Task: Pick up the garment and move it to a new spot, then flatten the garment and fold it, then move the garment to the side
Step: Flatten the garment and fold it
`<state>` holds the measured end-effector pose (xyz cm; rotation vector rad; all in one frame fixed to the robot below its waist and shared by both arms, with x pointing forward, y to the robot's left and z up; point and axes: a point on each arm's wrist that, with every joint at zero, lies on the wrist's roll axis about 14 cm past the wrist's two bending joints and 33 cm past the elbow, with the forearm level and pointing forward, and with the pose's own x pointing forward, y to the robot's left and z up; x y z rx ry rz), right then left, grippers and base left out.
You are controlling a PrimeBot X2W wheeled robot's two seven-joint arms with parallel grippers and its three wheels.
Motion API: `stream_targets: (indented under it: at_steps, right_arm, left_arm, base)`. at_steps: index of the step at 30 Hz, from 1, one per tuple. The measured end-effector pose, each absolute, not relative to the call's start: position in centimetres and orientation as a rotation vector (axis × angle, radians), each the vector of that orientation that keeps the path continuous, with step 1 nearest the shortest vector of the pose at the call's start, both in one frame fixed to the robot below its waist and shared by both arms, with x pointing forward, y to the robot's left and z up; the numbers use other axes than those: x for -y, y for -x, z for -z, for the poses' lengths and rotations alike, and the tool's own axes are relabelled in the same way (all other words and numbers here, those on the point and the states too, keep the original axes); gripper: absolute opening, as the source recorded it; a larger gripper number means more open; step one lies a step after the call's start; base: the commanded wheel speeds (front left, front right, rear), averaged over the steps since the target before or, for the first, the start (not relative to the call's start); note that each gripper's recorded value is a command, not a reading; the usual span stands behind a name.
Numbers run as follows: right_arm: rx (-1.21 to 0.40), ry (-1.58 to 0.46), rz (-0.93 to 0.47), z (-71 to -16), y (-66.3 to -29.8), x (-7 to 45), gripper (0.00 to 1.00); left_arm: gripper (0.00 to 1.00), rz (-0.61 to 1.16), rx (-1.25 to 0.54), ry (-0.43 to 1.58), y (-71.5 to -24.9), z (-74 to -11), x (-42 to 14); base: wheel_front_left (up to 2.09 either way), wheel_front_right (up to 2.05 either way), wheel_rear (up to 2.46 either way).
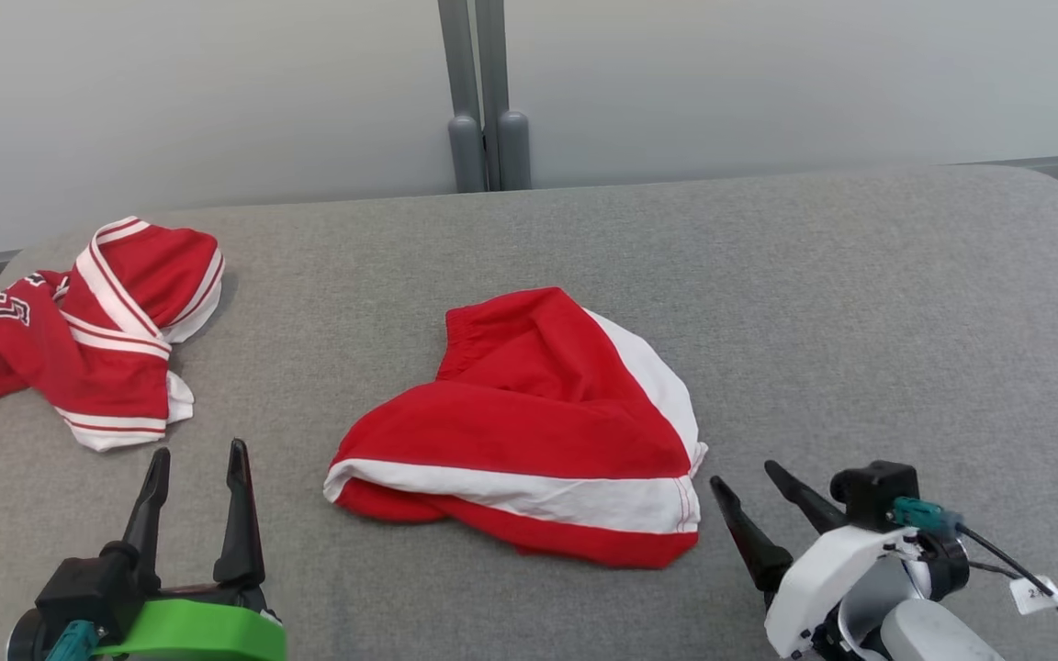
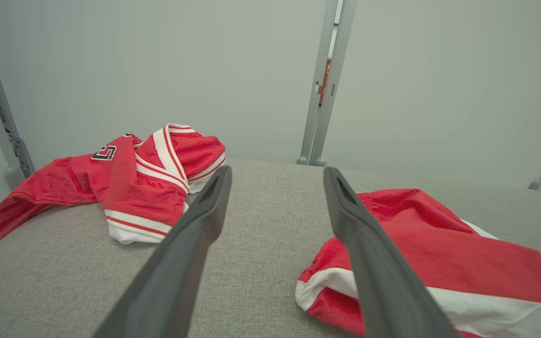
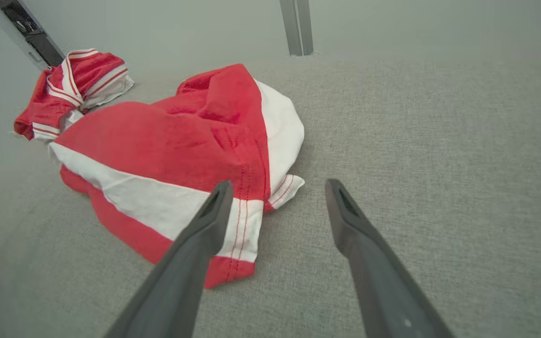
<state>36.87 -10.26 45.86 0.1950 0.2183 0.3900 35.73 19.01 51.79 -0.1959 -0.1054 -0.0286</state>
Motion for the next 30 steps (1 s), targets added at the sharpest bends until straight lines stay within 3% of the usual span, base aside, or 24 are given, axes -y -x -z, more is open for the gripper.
stream_targets:
  at_steps: [13,14,16,17,30]
  right_arm:
    - [-0.574,-0.227,-0.487,-39.5,-37.2,6.0,1.0]
    - [-0.58,-0.229,-0.494,-39.3,-37.3,5.7,0.84]
    - [-0.573,-0.237,-0.501,-39.4,-37.5,5.4,0.04]
    - [-0.562,-0.241,-0.501,-39.5,-37.6,5.3,0.0]
    - [-0.356,-0.182,-0.382,-43.4,-39.9,11.9,0.0]
  left_arm:
    - [1.0,-0.042,0.078,0.191,-35.0,-50.6,-21.4]
    - [1.0,-0.05,0.076,0.191,-34.9,-50.5,-21.6]
    - [1.0,-0.06,0.073,0.19,-34.8,-50.4,-22.0]
    - [1.0,-0.066,0.071,0.189,-34.7,-50.3,-22.2]
    - [1.0,-0.013,0.049,0.21,-35.4,-49.6,-20.3]
  base:
    - [0.0,0.0,0.0]
    - [0.0,0.0,0.0]
    - [0.0,0.0,0.0]
    - [0.0,0.0,0.0]
    - [0.0,0.0,0.0]
